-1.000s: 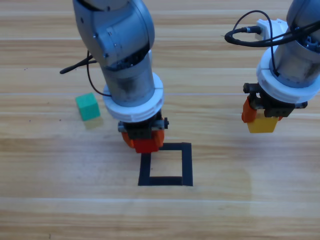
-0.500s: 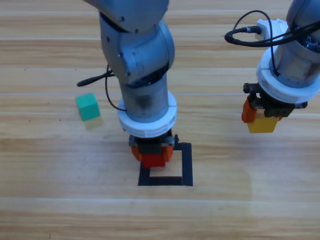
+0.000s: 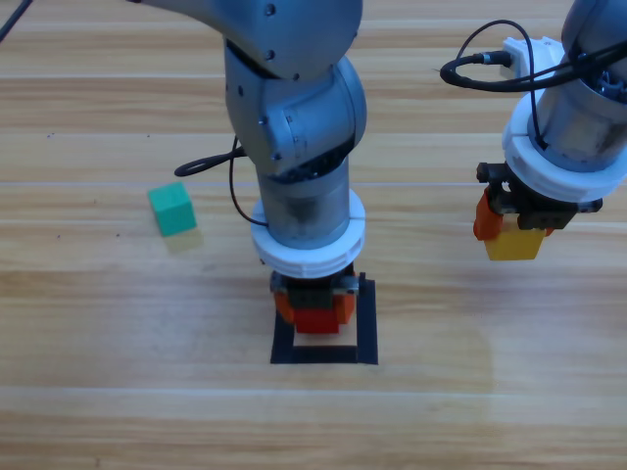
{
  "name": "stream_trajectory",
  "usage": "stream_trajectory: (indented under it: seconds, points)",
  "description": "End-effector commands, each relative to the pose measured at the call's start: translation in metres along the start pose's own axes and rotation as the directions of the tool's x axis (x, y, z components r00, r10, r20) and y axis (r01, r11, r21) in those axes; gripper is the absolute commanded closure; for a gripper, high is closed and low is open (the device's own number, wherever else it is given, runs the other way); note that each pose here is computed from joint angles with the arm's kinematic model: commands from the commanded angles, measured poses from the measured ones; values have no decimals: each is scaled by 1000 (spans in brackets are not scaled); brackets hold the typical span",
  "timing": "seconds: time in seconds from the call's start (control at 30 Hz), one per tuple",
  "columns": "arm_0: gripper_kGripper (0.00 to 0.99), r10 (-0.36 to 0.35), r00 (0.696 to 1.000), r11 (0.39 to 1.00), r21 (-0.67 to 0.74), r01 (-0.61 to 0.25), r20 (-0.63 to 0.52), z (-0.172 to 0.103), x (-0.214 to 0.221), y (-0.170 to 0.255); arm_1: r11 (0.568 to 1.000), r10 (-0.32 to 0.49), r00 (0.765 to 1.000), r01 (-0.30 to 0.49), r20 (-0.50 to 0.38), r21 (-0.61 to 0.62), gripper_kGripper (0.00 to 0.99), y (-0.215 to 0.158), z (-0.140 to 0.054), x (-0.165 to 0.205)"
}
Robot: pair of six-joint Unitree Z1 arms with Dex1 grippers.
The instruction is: Stack the blocks in the rectangular block: red at the bottom, yellow in the middle, green on top
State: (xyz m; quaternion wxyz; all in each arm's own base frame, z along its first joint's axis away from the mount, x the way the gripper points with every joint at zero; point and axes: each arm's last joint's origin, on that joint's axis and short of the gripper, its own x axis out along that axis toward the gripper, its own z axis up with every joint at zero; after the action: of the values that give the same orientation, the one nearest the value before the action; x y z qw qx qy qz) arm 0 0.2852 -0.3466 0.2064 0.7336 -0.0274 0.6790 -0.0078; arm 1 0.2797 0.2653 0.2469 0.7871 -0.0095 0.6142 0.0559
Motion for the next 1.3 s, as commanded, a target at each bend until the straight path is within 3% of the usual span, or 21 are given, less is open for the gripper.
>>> stream_trajectory:
  seconds: [0.03, 1.3]
  points:
    - [965, 45, 998, 998, 40, -43, -38, -6, 26, -13, 1000, 2, 1000, -2, -11, -23, 975, 5, -7, 0]
    - [962, 79, 997, 995, 65, -78, -25, -8, 38, -22, 1000, 1, 1000, -2, -15, -25, 975, 7, -6, 2]
